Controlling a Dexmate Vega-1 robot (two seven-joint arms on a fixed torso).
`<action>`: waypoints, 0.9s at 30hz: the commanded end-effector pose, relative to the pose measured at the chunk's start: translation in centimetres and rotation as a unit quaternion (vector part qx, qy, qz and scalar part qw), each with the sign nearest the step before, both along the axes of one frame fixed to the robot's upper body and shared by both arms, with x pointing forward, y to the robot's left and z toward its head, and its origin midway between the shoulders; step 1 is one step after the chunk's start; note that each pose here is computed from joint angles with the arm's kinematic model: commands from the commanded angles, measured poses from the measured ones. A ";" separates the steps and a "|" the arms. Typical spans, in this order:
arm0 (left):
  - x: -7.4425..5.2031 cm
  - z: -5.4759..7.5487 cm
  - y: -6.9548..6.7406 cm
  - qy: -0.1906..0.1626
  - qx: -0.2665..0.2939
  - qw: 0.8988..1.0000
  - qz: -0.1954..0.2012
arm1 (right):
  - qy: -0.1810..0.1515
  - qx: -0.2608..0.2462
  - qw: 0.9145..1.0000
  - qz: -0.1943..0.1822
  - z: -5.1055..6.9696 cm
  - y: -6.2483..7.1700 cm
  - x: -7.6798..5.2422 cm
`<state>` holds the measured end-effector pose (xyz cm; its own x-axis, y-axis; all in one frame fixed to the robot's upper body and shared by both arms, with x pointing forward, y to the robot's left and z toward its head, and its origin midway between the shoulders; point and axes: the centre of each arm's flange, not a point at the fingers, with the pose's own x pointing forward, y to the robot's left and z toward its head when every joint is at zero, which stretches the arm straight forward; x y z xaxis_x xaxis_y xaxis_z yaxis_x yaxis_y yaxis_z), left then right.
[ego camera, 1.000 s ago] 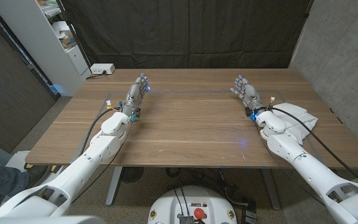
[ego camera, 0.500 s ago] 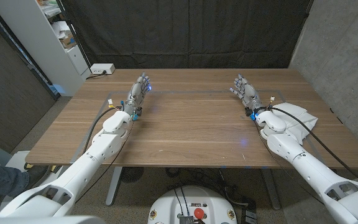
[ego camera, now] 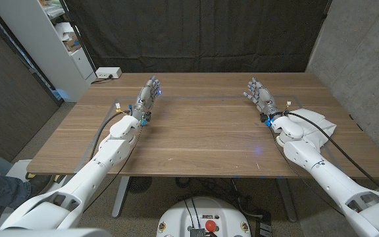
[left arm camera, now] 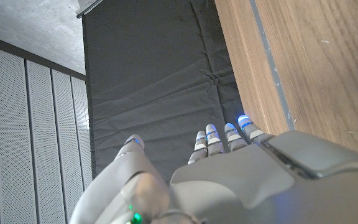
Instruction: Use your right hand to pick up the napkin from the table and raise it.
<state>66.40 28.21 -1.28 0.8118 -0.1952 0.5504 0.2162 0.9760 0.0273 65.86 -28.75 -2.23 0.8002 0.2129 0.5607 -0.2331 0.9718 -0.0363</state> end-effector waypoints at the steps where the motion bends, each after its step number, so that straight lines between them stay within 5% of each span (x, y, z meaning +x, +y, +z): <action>1: 0.1 0.5 0.0 0.004 0.004 1.000 -0.002 | -0.011 0.006 1.000 0.001 0.7 0.1 0.0; 27: -0.2 0.9 -0.7 0.006 0.023 1.000 -0.006 | -0.040 -0.004 0.999 -0.006 1.9 -1.5 -1.0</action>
